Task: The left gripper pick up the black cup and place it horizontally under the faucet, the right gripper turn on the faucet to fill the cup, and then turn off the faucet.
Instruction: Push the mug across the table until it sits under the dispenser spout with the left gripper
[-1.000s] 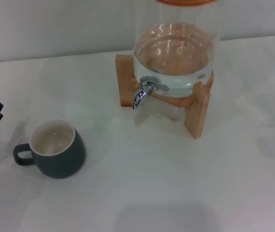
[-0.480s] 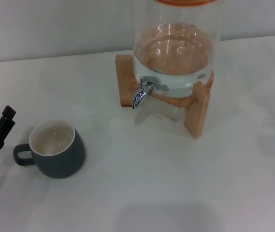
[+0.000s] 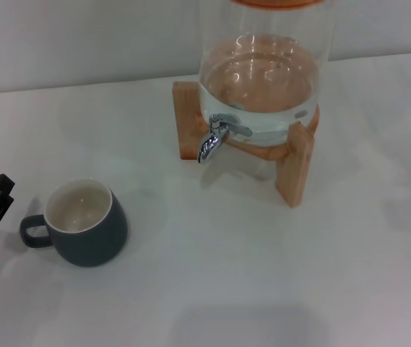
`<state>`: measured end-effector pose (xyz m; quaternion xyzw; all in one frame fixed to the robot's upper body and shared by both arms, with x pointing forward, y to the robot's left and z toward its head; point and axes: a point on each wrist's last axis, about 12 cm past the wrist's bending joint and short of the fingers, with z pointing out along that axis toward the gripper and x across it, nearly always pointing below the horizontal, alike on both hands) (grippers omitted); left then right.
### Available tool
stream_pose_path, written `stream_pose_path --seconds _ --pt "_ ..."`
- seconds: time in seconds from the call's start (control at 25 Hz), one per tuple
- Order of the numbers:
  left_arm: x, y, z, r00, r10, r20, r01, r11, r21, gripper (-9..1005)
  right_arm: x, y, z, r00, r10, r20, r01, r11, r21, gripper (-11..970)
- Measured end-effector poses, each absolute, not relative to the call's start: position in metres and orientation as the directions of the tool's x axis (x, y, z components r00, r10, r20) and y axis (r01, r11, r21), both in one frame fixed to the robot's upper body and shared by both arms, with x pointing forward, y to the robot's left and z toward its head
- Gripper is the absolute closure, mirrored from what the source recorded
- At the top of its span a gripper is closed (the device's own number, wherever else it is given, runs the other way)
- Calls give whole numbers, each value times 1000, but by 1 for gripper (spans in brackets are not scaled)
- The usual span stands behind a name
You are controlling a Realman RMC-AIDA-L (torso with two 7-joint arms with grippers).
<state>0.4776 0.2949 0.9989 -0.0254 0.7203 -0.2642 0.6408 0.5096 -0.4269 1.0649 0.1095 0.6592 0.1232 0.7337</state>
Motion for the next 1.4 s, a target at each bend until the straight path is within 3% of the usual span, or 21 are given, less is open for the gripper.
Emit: stream_pose_path --seconds 0.72,1.4 --pt "470 285 992 -208 -306 -929 341 868 -362 231 511 -425 1063 93 327 -940 -30 945 326 149" --pt "466 288 997 -118 -174 -978 403 892 -207 235 511 -425 1061 85 329 -941 -20 944 328 149"
